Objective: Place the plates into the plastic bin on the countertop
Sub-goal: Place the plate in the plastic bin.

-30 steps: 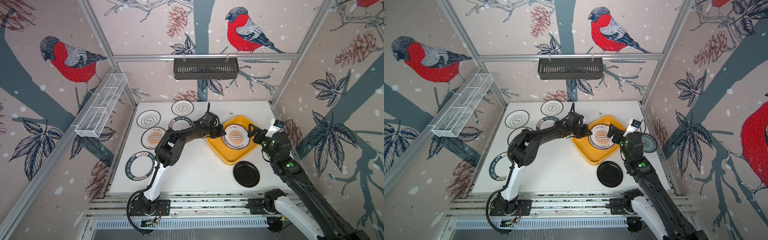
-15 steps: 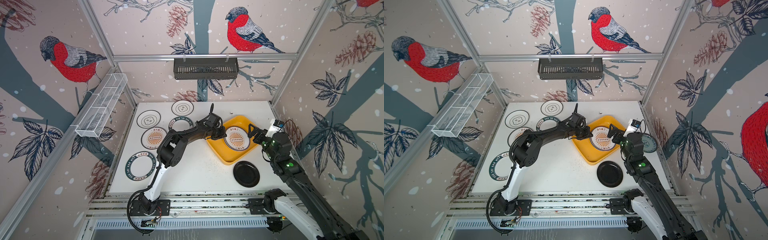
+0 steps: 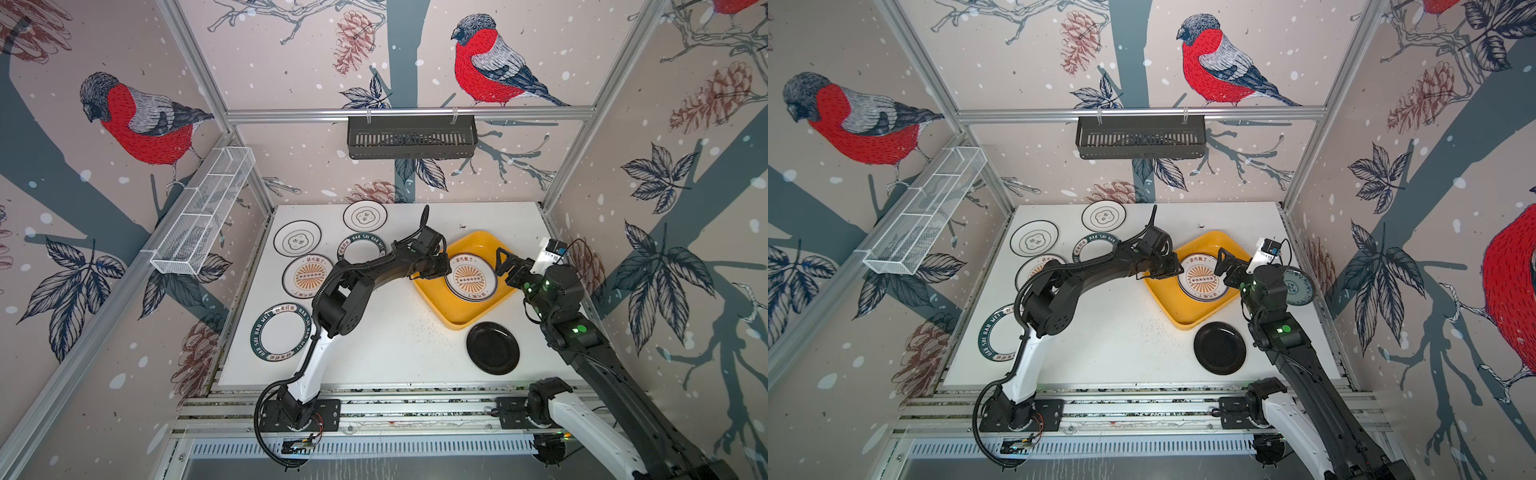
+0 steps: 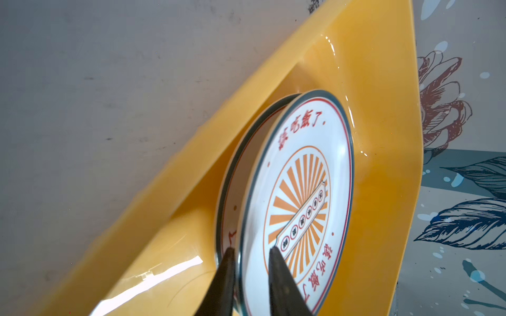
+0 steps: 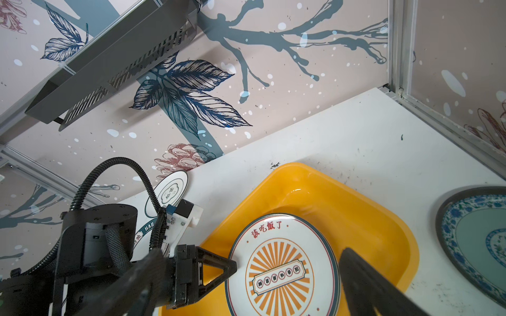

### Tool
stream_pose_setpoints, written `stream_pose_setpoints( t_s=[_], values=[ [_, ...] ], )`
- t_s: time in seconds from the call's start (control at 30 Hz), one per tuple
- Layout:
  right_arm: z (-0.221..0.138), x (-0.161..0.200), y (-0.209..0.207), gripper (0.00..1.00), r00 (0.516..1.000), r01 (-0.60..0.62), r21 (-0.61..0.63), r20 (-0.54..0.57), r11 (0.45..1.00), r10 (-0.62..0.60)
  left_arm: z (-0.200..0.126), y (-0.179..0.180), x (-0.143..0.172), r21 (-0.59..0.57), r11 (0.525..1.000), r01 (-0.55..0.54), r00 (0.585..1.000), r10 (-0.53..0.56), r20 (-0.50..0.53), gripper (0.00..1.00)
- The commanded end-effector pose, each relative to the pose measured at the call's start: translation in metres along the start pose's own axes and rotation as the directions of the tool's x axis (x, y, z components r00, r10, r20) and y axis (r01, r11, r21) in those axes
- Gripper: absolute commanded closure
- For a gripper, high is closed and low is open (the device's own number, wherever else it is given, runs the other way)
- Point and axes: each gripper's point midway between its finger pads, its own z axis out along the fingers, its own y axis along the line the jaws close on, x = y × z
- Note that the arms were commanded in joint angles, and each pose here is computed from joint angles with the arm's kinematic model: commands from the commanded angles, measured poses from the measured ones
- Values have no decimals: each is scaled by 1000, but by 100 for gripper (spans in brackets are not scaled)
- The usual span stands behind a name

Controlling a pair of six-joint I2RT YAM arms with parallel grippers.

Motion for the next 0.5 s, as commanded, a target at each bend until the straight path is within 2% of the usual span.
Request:
stream_pose_setpoints(
  t_s=[0.0, 0.23, 0.37, 0.47],
  values=[
    [1, -9, 7, 0, 1000, -4, -32, 30, 999, 5, -8, -4, -5, -10, 999, -38, 999, 39, 23, 68],
    [3, -10, 11, 0, 1000, -9, -43, 27, 999, 10, -16, -15, -6, -25, 993, -115, 993, 116, 31, 48],
    [4, -10, 11, 0, 1000, -11, -44, 27, 999, 12, -10, -18, -1, -36, 988, -151, 988, 151, -10, 46],
    [3, -10, 12, 0, 1000, -11, -48, 28, 999, 12, -13, -21, -4, -53, 983, -176, 984, 176, 7, 46]
  ],
)
